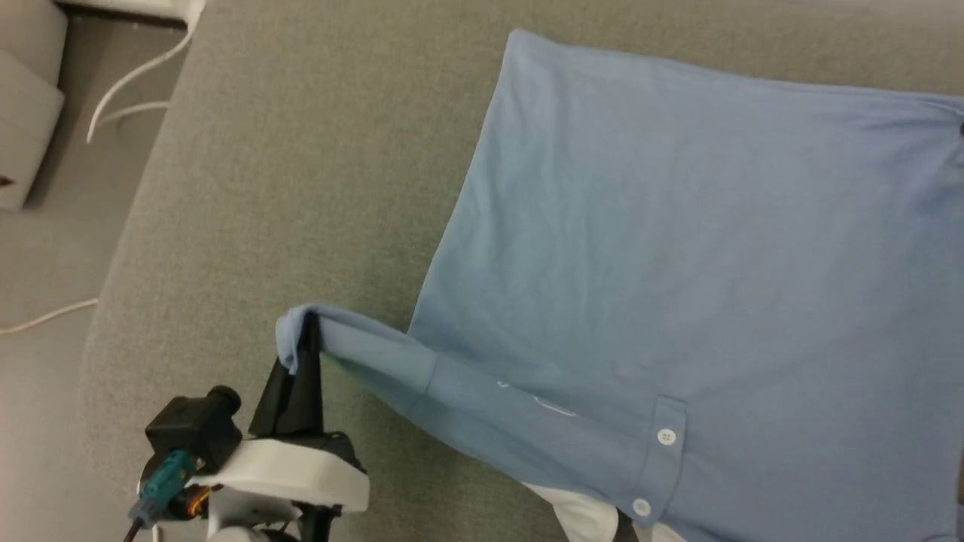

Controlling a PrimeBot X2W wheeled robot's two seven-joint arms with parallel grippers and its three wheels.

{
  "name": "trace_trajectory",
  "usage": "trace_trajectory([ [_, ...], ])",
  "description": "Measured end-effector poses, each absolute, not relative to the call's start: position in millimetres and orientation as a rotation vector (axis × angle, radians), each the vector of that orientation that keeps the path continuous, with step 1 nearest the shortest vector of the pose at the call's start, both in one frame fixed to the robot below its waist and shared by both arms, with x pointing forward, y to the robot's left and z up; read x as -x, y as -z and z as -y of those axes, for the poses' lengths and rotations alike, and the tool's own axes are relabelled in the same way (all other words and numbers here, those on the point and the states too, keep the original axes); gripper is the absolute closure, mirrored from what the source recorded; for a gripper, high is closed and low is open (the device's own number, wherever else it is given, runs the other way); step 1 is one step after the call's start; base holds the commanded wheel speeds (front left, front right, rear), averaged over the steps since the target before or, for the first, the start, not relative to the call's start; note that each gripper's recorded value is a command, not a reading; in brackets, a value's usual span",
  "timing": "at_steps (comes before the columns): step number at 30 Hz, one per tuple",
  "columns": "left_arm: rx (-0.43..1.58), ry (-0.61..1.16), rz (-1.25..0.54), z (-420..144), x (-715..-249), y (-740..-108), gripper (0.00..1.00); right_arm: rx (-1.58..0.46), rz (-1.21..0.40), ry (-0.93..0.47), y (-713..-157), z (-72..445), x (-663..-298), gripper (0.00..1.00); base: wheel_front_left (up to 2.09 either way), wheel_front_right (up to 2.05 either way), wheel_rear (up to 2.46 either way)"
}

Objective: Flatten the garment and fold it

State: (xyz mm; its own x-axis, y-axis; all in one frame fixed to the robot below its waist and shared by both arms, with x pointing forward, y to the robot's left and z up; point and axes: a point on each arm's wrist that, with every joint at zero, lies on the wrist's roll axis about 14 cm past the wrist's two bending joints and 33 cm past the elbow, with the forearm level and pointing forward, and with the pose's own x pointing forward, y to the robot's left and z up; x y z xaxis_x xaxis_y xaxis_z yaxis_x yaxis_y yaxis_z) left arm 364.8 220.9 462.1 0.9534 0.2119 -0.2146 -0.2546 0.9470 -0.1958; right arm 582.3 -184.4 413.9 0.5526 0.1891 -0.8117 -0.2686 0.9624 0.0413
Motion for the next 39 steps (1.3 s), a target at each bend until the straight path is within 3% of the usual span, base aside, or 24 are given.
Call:
trace_trajectory([
  [4, 0.218, -0.254, -0.195, -228.0, -352.0, -467.3, 1.0, 0.188, -0.83, -0.285, -455.4, 203.6, -568.2, 1.0, 0.0, 0.0, 0.0],
  [10, 0.216, -0.272, -0.194, -236.1, -336.1, -473.2, 1.0, 0.244, -0.847, -0.231, -462.6, 257.4, -497.4, 1.0, 0.0, 0.0, 0.0],
  [14, 0.21, -0.248, -0.201, -232.5, -336.9, -473.8, 1.0, 0.164, -0.903, -0.125, -443.9, 302.1, -430.7, 1.0, 0.0, 0.0, 0.0],
  [18, 0.207, -0.219, -0.212, -226.1, -340.7, -471.9, 1.0, 0.012, -1.002, 0.01, -410.6, 331.3, -340.5, 1.0, 0.0, 0.0, 0.0],
  [23, 0.214, -0.174, -0.24, -214.7, -345.9, -466.4, 1.0, -0.21, -1.062, 0.178, -382.2, 331.9, -240.1, 1.0, 0.0, 0.0, 0.0],
  [26, 0.217, -0.159, -0.24, -211.0, -347.6, -466.7, 1.0, -0.311, -1.089, 0.241, -371.9, 319.0, -202.0, 1.0, 0.0, 0.0, 0.0],
  [29, 0.22, -0.15, -0.239, -208.2, -349.4, -467.1, 1.0, -0.368, -1.076, 0.267, -368.1, 303.8, -188.3, 0.0, 0.0, 0.0, 0.0],
  [33, 0.222, -0.14, -0.248, -205.2, -350.8, -464.7, 1.0, -0.329, -0.887, 0.293, -389.4, 309.6, -219.4, 0.0, 0.0, 0.0, 0.0],
  [39, 0.247, -0.131, -0.28, -200.9, -352.1, -457.2, 1.0, -0.241, -0.505, 0.298, -440.0, 326.2, -306.1, 0.0, 0.0, 0.0, 0.0],
])
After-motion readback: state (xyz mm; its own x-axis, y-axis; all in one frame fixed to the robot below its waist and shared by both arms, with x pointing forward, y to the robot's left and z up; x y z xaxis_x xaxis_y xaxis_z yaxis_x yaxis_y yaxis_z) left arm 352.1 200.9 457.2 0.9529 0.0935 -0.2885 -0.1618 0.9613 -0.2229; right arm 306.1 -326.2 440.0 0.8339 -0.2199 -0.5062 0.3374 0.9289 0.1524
